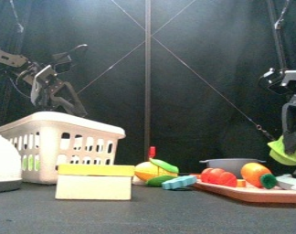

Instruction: Hand over squash top

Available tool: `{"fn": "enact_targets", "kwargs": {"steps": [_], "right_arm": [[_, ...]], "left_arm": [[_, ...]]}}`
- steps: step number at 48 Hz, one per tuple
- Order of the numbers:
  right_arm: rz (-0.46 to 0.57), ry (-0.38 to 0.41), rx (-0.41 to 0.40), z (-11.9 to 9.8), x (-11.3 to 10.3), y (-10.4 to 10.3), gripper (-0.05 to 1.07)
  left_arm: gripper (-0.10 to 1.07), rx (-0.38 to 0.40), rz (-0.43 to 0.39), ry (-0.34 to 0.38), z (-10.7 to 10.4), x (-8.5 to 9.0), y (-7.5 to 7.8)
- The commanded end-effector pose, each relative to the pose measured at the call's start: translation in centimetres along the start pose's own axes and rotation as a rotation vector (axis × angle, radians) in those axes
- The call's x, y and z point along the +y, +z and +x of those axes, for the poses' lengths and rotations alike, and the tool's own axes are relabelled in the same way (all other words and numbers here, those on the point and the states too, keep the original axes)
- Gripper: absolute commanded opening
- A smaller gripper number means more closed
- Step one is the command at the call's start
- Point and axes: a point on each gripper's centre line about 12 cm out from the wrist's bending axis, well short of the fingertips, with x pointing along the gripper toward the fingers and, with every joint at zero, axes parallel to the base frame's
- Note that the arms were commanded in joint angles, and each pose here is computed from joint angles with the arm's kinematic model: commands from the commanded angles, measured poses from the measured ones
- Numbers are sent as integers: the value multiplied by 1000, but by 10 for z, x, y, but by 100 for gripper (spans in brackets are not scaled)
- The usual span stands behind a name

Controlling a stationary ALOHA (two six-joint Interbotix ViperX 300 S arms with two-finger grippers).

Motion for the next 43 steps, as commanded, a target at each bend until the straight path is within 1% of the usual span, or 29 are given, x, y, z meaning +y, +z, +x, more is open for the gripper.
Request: {"fn": "enact_targets", "kwargs": {"steps": [1,6,10,11,14,18,20,23,28,33,38,41,43], "right_arm": [[-32,49,-26,-5,11,4,62],[-114,112,-80,-8,22,9,62],[-188,177,-139,-12,33,15,62],[-213,202,-163,-14,38,18,62],[-251,244,-209,-18,47,24,62],[-281,298,-265,-25,62,33,62],[-287,323,-305,-28,71,42,62],[-289,342,-349,-31,81,53,62],[-300,372,-416,-36,98,70,62],[-337,398,-484,-36,118,85,62],[-407,410,-526,-29,134,90,62],[-471,414,-546,-23,142,89,62],[-531,424,-553,-17,149,85,62]], "left_arm": [[98,-35,15,-14,0,-4,9],[98,-76,61,-49,0,-13,16],[98,-123,122,-97,-1,-26,22],[98,-130,127,-102,-1,-27,23],[98,-165,157,-128,-2,-34,27],[98,-218,155,-135,-4,-35,35],[98,-238,147,-134,-5,-35,37],[98,-259,133,-132,-7,-34,38],[98,-268,130,-131,-8,-34,37],[98,-284,131,-140,-9,-36,41],[98,-307,148,-158,-10,-41,45],[98,-326,192,-195,-12,-50,46],[98,-339,229,-224,-14,-57,47]]}}
